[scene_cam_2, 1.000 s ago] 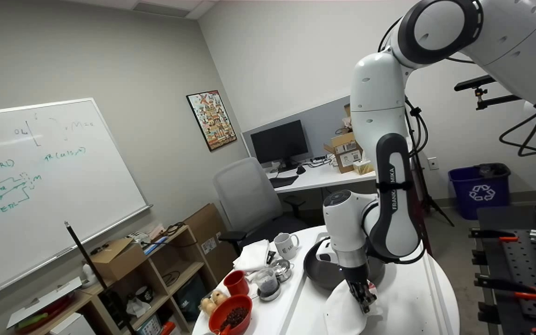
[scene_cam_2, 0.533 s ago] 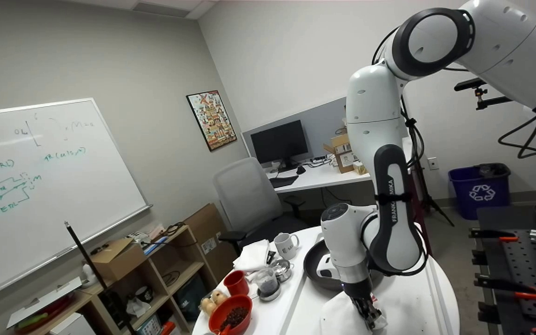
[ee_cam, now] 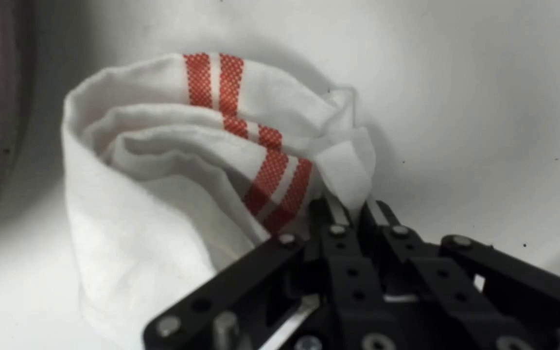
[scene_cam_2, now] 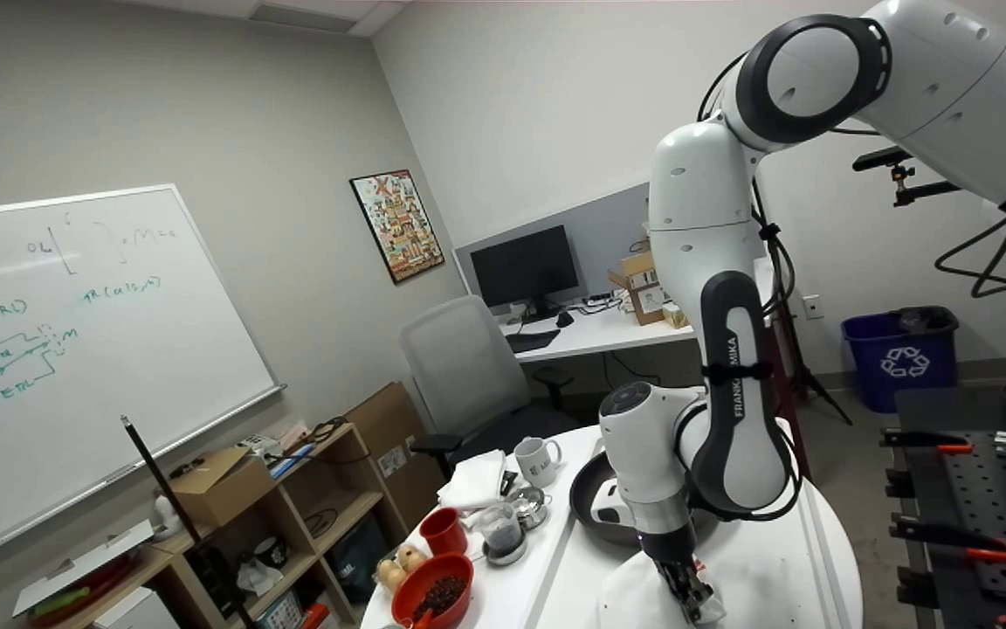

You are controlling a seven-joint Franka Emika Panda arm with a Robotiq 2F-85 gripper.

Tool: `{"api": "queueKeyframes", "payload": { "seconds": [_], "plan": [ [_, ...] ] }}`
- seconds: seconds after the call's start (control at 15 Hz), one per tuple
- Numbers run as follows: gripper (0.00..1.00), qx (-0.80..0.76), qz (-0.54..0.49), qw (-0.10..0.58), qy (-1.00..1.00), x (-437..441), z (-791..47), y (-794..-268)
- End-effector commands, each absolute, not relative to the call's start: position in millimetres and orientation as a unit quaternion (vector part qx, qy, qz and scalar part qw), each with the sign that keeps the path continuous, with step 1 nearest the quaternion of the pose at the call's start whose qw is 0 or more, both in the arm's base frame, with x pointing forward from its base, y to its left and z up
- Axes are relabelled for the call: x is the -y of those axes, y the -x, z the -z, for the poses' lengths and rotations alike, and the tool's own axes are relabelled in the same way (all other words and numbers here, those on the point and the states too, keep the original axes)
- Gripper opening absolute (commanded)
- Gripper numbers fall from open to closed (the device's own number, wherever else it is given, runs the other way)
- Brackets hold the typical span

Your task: Pick up the napkin from the table and wipe the pan

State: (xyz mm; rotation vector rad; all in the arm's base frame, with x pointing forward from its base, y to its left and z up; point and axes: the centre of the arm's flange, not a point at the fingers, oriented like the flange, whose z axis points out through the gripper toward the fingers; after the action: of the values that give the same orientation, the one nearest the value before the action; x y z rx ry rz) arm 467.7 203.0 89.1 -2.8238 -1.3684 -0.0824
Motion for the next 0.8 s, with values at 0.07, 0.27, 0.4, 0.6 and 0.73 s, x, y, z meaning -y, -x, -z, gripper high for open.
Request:
{"api": "queueKeyframes", "payload": {
  "seconds": [0.07, 0.27, 0.4, 0.6, 0.73],
  "plan": [
    [0.03, 0.432, 0.027, 0.003, 0.902, -203.5, -92.9, -474.9],
    [0.11, 0.432, 0.027, 0.003, 0.902, -203.0, -93.3, -475.9],
    [0.36, 0.431, 0.027, 0.003, 0.902, -203.0, -93.4, -475.8],
    [0.55, 0.43, 0.028, 0.004, 0.902, -203.4, -94.4, -475.6],
    [0.7, 0.43, 0.028, 0.005, 0.902, -203.9, -95.1, -475.7]
  ]
}}
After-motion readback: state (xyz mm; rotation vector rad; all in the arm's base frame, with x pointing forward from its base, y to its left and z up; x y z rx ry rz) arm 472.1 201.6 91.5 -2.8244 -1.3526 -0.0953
